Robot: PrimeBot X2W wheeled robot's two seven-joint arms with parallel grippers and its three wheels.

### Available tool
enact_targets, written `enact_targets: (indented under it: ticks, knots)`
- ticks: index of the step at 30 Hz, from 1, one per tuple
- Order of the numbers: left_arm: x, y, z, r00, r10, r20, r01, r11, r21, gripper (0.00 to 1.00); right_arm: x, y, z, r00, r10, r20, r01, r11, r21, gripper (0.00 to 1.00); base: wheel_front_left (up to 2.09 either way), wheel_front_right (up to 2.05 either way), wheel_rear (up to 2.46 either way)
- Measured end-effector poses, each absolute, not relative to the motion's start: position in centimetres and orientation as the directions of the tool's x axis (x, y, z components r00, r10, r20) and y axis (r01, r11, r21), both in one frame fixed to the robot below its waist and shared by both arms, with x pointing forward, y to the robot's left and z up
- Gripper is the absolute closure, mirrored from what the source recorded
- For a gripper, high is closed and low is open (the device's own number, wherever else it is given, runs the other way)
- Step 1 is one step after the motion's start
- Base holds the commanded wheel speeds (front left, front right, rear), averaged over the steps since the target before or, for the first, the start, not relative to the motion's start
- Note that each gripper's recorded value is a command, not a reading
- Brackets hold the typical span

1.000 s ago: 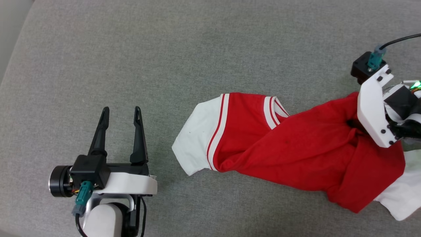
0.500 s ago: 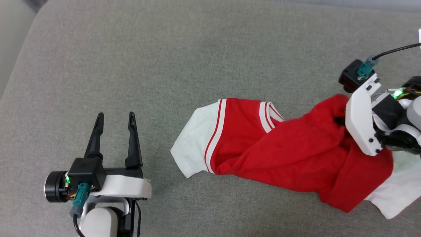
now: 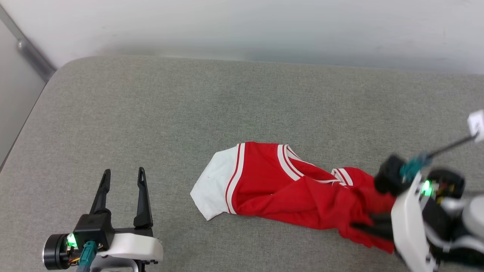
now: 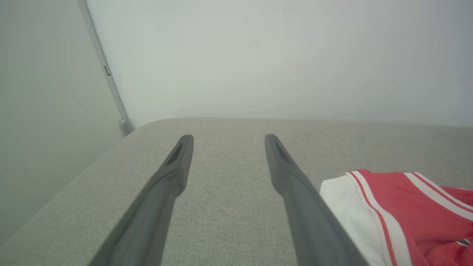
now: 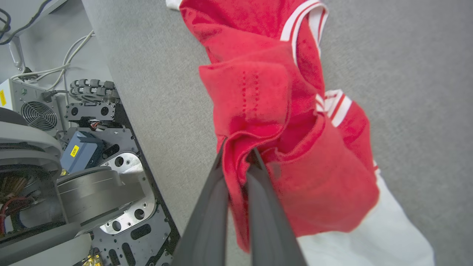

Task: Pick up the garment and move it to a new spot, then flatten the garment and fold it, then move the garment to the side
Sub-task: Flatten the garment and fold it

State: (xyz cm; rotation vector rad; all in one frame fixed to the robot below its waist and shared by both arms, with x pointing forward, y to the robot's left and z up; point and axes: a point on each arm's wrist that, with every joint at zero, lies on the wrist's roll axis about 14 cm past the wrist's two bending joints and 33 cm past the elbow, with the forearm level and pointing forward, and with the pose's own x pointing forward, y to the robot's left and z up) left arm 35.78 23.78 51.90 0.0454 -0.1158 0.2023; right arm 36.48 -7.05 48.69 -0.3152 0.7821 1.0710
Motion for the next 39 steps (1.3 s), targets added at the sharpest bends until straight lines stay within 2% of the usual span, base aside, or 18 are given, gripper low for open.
enact_targets:
  ticks: [7,11,14,15,16,17,25,30,34,39]
  knots:
    - [35.6,23.5,51.6,0.976,0.188,0.11,-0.193,0.981,0.033,0.0,28.1,-8.5,39.8,0.051,0.623,-0.781,-0.778,0.514,0.36,1.0,0.0,0.0,0.0]
    - [35.6,23.6,51.4,0.977,0.187,0.104,-0.192,0.981,0.04,0.0,26.4,-9.4,36.9,0.03,0.584,-0.811,-0.752,0.548,0.366,1.0,0.0,0.0,0.0]
    - [35.6,23.6,51.5,0.977,0.188,0.105,-0.193,0.981,0.039,0.0,26.3,-9.4,36.4,0.056,0.585,-0.809,-0.752,0.558,0.351,1.0,0.0,0.0,0.0]
    - [35.6,23.6,51.5,0.976,0.188,0.107,-0.193,0.98,0.039,0.0,26.5,-9.2,36.6,0.075,0.596,-0.8,-0.748,0.563,0.35,0.85,0.0,0.0,0.0]
    - [35.5,23.6,51.5,0.976,0.188,0.107,-0.193,0.98,0.04,0.0,26.7,-9.2,36.8,0.091,0.603,-0.793,-0.75,0.565,0.344,0.28,0.0,0.0,0.0]
    - [35.4,23.6,51.5,0.977,0.187,0.107,-0.192,0.981,0.039,0.0,27.1,-9.0,37.3,0.119,0.612,-0.781,-0.759,0.563,0.326,0.0,0.0,0.0,0.0]
    - [34.8,23.2,52.2,0.978,0.165,0.129,-0.172,0.984,0.041,0.0,32.0,-9.6,44.9,0.399,0.683,-0.612,-0.794,0.591,0.141,0.0,0.0,0.0,0.0]
    - [35.0,23.1,53.2,0.976,0.145,0.162,-0.156,0.986,0.055,0.0,34.6,-10.9,50.4,0.573,0.689,-0.445,-0.767,0.642,0.006,0.0,0.0,0.0,0.0]
    - [35.4,22.9,54.1,0.974,0.127,0.189,-0.142,0.988,0.069,0.0,36.3,-11.8,53.0,0.702,0.661,-0.266,-0.693,0.72,-0.04,0.0,0.0,0.0,0.0]
    - [36.5,23.0,55.7,0.968,0.093,0.232,-0.12,0.987,0.106,0.0,38.0,-14.0,54.6,0.846,0.531,-0.053,-0.533,0.843,-0.069,0.0,0.0,0.0,0.0]
